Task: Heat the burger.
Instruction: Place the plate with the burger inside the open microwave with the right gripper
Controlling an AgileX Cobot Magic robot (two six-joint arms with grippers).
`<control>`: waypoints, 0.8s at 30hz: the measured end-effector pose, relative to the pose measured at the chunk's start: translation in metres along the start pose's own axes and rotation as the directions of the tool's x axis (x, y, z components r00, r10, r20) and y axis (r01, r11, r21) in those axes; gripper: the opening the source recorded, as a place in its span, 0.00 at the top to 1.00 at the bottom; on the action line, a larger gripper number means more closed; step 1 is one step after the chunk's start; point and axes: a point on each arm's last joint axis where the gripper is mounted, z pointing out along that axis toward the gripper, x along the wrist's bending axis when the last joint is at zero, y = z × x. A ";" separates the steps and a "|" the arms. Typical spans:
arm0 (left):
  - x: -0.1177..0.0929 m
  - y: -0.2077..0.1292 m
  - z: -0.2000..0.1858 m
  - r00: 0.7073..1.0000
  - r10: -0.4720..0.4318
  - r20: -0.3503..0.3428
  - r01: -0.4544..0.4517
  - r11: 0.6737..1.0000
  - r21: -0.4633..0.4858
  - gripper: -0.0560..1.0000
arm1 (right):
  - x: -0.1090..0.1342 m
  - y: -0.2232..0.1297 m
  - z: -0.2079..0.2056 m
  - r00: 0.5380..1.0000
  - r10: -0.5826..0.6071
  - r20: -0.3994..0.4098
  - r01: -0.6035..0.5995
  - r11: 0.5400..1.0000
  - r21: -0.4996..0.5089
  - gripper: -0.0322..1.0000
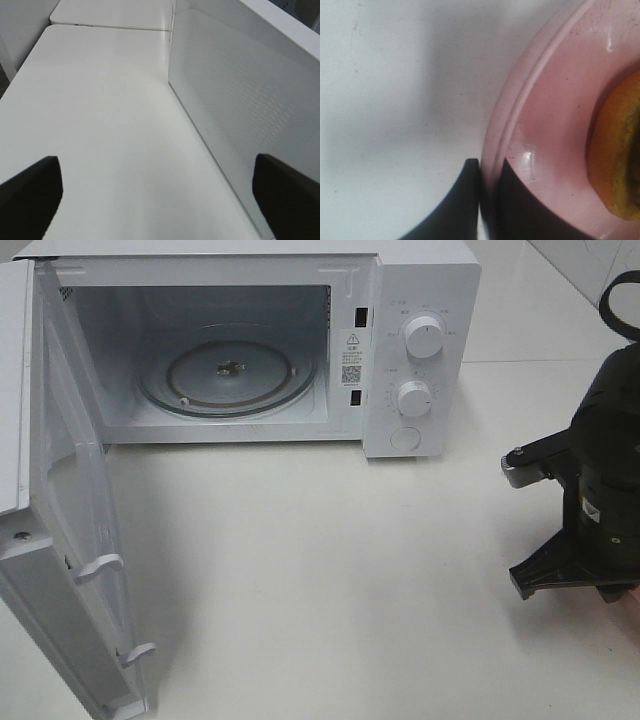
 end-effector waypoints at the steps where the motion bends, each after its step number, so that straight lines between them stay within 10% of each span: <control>1: 0.000 0.000 0.000 1.000 0.000 0.000 0.000 1.000 0.000 0.02 | 0.000 0.000 0.000 1.000 0.000 0.000 0.000 1.000 0.000 0.95; 24: 0.000 0.000 0.000 1.000 0.000 0.000 0.000 1.000 0.000 0.02 | 0.012 -0.029 -0.057 0.993 -0.104 0.048 0.109 0.989 -0.105 0.94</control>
